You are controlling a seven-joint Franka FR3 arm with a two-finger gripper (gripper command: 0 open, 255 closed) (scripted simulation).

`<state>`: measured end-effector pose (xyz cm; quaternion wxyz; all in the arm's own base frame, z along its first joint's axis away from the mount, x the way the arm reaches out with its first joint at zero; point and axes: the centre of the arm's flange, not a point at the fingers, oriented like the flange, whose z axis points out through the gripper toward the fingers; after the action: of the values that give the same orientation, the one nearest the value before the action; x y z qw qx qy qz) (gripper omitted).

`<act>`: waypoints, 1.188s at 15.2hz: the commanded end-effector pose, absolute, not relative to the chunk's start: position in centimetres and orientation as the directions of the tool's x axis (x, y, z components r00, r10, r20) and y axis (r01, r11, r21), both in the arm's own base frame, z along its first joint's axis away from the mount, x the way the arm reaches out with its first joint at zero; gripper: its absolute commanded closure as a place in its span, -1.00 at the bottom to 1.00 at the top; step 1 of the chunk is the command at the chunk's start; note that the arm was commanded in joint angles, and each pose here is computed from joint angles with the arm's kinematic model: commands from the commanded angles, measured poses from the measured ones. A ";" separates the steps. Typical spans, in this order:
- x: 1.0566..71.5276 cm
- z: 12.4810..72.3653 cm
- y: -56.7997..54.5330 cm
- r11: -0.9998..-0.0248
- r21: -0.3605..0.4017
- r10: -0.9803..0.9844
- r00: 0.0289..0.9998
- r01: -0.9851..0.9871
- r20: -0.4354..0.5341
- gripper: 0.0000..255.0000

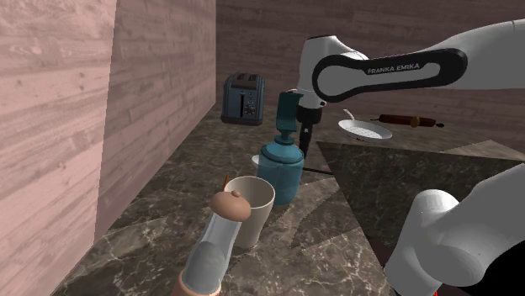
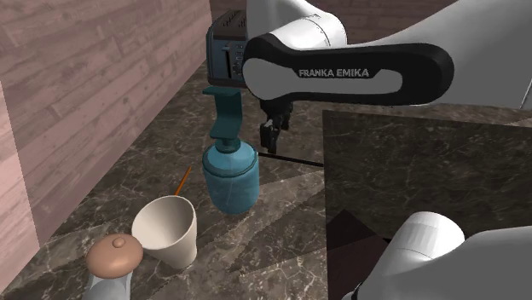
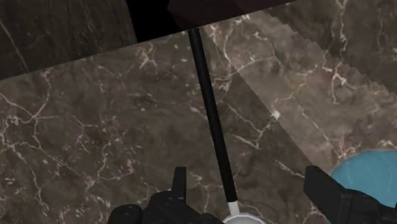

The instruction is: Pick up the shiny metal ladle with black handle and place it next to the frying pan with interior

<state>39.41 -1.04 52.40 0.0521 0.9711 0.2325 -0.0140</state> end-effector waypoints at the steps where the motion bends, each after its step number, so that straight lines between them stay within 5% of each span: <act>1: 40.9 50.0 -0.6 -0.815 0.096 0.565 0.821 0.571 -0.086 -1.00; 3: 41.9 48.2 -0.2 -0.758 0.095 0.637 0.763 0.646 -0.111 -1.00; 18: 41.8 44.3 -0.8 -0.758 0.095 0.637 0.763 0.646 -0.111 -1.00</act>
<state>41.82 -0.81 44.29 0.0637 0.9368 0.3422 -0.0358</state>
